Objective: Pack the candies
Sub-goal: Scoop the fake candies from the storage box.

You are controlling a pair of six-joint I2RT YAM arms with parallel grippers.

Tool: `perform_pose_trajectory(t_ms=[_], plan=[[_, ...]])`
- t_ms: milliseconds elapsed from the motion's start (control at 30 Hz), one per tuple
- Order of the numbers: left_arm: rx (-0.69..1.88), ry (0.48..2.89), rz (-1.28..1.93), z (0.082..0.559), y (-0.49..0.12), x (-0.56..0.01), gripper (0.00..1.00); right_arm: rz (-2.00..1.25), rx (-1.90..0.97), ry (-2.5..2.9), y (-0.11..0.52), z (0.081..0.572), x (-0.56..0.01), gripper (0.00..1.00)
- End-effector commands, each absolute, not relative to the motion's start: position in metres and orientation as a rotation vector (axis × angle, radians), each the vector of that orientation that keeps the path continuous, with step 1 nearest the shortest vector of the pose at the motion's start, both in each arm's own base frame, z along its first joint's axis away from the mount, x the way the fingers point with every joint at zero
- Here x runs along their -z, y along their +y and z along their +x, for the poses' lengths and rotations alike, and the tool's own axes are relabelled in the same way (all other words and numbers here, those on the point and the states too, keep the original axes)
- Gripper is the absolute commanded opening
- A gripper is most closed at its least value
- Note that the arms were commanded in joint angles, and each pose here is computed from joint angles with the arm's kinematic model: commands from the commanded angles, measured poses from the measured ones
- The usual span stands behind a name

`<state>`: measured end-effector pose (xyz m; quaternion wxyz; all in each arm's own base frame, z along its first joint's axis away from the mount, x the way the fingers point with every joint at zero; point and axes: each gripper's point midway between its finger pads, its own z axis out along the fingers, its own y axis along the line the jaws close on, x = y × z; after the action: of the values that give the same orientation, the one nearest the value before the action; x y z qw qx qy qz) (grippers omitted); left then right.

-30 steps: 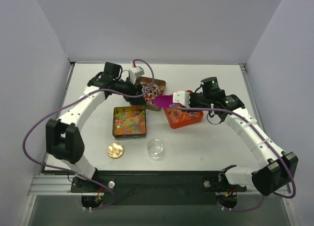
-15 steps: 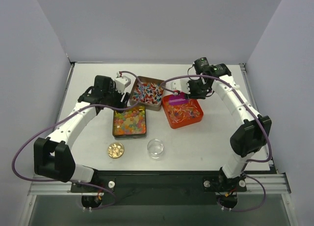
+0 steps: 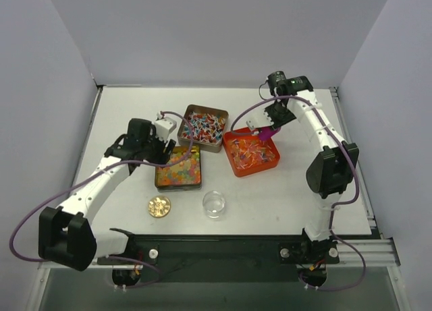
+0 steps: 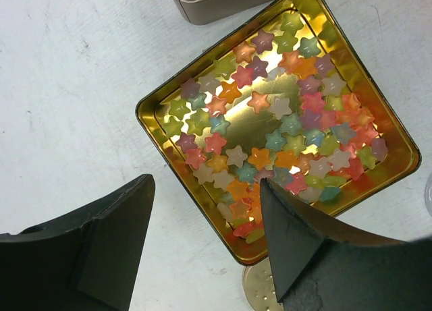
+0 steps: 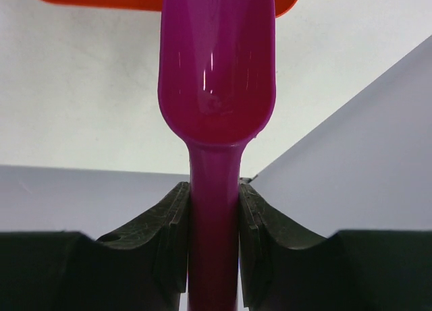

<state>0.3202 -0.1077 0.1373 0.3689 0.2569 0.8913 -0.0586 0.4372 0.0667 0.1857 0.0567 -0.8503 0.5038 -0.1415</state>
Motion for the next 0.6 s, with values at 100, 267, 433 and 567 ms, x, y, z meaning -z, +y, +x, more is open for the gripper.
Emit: perform_pose_trajectory(t_ms=[100,267,433,567], plan=[[0.188,2.18,0.647,0.32,-0.118,-0.153,0.74,-2.877,0.634,1.275,0.06,0.459,-0.185,0.0],[0.216,2.156,0.626,0.319,-0.122,-0.159,0.74,-2.921,0.674,1.22,0.069,0.47,-0.175,0.0],[0.33,2.096,0.685,0.309,-0.138,-0.164,0.74,-3.018,0.73,1.102,0.075,0.472,-0.159,0.0],[0.368,2.095,0.685,0.304,-0.142,-0.161,0.74,-3.095,0.72,1.002,0.077,0.461,-0.149,0.0]])
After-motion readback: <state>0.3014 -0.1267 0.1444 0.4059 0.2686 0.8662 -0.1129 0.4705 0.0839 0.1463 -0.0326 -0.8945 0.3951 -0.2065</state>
